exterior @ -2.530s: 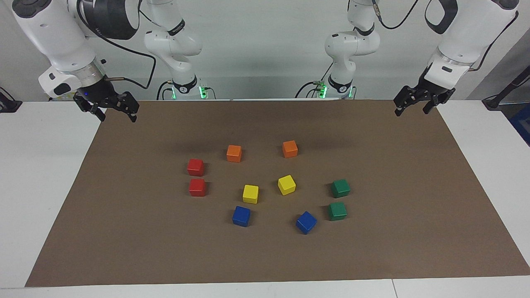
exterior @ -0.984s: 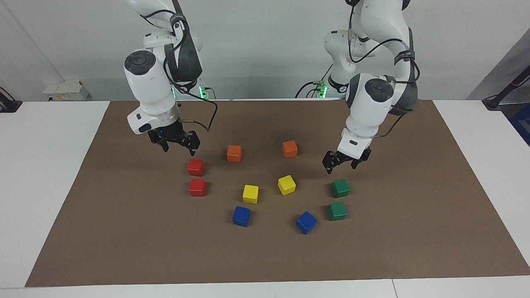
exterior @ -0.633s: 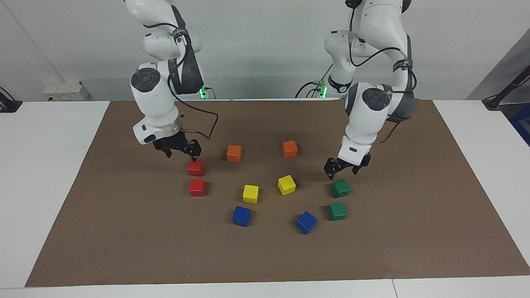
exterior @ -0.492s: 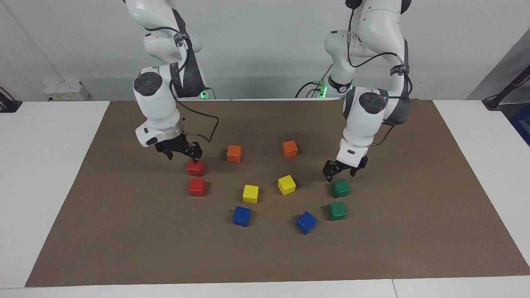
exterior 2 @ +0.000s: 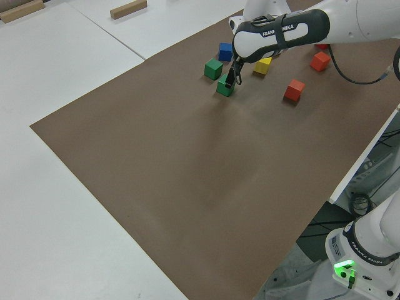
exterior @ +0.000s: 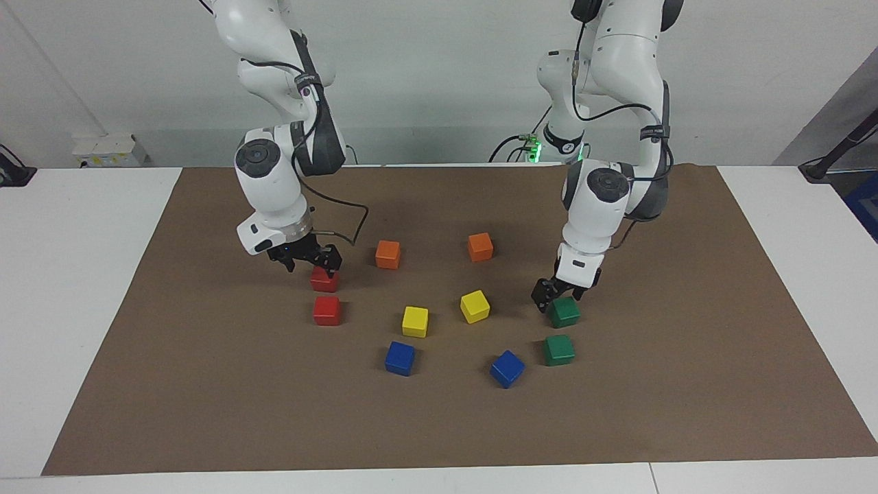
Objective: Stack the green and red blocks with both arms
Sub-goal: 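Grasp a green cube with the left gripper while the right gripper grasps red, then carry the green cube outward with the left gripper while the right gripper carries red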
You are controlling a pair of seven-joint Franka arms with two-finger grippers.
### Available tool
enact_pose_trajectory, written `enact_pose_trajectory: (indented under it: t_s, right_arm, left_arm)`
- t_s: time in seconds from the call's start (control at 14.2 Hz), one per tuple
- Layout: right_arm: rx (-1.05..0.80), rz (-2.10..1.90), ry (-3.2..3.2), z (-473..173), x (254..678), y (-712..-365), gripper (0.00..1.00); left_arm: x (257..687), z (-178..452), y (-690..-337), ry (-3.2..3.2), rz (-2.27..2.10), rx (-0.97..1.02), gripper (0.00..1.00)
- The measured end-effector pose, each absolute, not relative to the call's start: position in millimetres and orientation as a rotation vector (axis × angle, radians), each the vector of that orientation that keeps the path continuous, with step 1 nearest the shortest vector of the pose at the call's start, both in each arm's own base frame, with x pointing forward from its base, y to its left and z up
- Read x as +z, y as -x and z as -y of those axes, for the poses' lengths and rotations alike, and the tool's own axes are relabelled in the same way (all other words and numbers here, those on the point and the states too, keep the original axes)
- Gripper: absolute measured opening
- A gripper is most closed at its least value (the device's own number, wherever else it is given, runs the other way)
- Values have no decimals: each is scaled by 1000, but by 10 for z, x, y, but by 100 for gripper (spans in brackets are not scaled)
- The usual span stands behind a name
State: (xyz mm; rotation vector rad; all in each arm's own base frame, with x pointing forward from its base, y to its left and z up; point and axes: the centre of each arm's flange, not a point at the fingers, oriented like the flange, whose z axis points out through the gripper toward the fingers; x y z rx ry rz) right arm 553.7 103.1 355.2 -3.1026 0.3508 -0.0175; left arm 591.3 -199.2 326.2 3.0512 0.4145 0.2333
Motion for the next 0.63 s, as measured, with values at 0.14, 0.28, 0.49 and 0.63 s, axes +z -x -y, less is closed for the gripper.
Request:
enact_pose_trajectory:
  t_s: [0.14, 0.28, 0.49, 0.63]
  right_arm:
    - [-27, -334, 3102, -1088, 3488, -5504, 100]
    - [-24, -320, 3104, -1133, 3438, -5467, 100]
    - [-43, -298, 3102, -1205, 3364, -5418, 100]
    - [-58, -286, 3101, -1206, 3273, -5369, 100]
  left_arm:
    - [3202, 1979, -5925, -3065, -405, 242, 100]
    - [3153, 1977, -5933, -3067, -402, 243, 100]
    - [3062, 1985, -5947, -3065, -396, 248, 97]
    - [3009, 1984, -5946, -3072, -392, 242, 84]
